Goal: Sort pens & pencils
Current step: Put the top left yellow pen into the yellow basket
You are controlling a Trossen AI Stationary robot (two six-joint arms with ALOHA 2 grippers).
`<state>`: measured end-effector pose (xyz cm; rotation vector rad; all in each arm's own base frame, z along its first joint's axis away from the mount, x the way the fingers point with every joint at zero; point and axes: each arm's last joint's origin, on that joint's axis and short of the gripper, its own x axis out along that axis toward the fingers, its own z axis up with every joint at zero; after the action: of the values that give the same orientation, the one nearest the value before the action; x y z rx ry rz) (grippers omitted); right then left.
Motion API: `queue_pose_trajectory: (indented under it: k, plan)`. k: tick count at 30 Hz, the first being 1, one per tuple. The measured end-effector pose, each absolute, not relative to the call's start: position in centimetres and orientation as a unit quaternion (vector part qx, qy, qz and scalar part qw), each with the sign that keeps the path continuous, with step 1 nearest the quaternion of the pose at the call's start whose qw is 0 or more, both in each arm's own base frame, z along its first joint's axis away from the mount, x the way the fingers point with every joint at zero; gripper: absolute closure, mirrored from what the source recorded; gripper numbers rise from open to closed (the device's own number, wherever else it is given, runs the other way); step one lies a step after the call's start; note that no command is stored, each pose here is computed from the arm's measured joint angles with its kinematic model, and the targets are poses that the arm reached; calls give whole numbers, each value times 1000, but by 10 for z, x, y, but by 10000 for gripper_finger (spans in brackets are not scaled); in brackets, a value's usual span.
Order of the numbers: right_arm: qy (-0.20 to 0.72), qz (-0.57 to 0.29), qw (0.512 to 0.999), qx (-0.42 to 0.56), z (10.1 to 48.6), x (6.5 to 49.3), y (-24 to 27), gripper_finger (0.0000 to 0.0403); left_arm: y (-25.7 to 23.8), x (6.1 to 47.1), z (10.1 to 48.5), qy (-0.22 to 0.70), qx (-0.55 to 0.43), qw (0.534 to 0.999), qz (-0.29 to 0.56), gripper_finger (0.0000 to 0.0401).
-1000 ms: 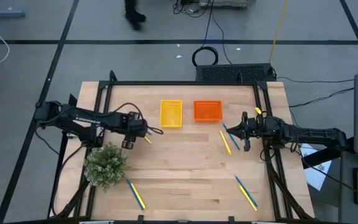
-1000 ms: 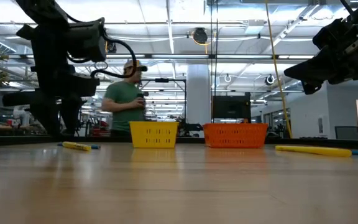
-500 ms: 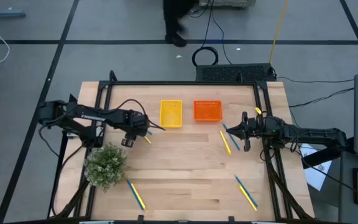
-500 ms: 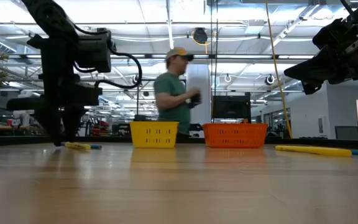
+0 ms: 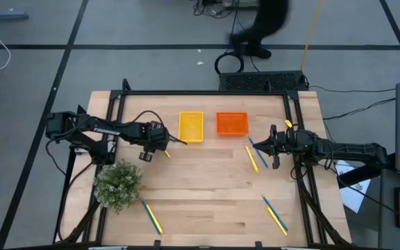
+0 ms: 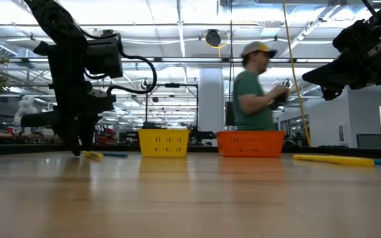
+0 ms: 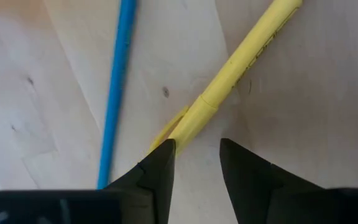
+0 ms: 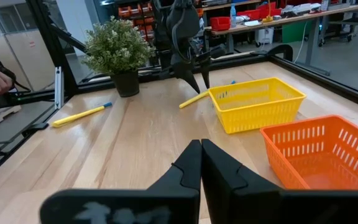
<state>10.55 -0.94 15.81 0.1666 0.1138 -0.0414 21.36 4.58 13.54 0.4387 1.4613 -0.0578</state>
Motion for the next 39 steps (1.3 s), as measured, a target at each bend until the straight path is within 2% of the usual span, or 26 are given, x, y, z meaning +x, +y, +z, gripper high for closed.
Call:
queue_pose_trajectory:
  k: [13, 25, 29, 34, 39]
  plan:
    - [57, -21, 995, 83, 158, 106, -9, 403, 37, 215, 135, 652, 171, 736, -55, 270]
    - [56, -21, 995, 83, 158, 105, -9, 403, 30, 224, 142, 648, 188, 737, -34, 270]
    - [56, -21, 995, 83, 158, 105, -9, 403, 29, 242, 162, 611, 133, 780, 12, 270]
    - [56, -21, 995, 83, 158, 105, -9, 403, 29, 262, 184, 548, -11, 831, 89, 270]
    - [57, -21, 995, 83, 158, 105, -9, 403, 30, 271, 185, 490, -135, 844, 170, 269]
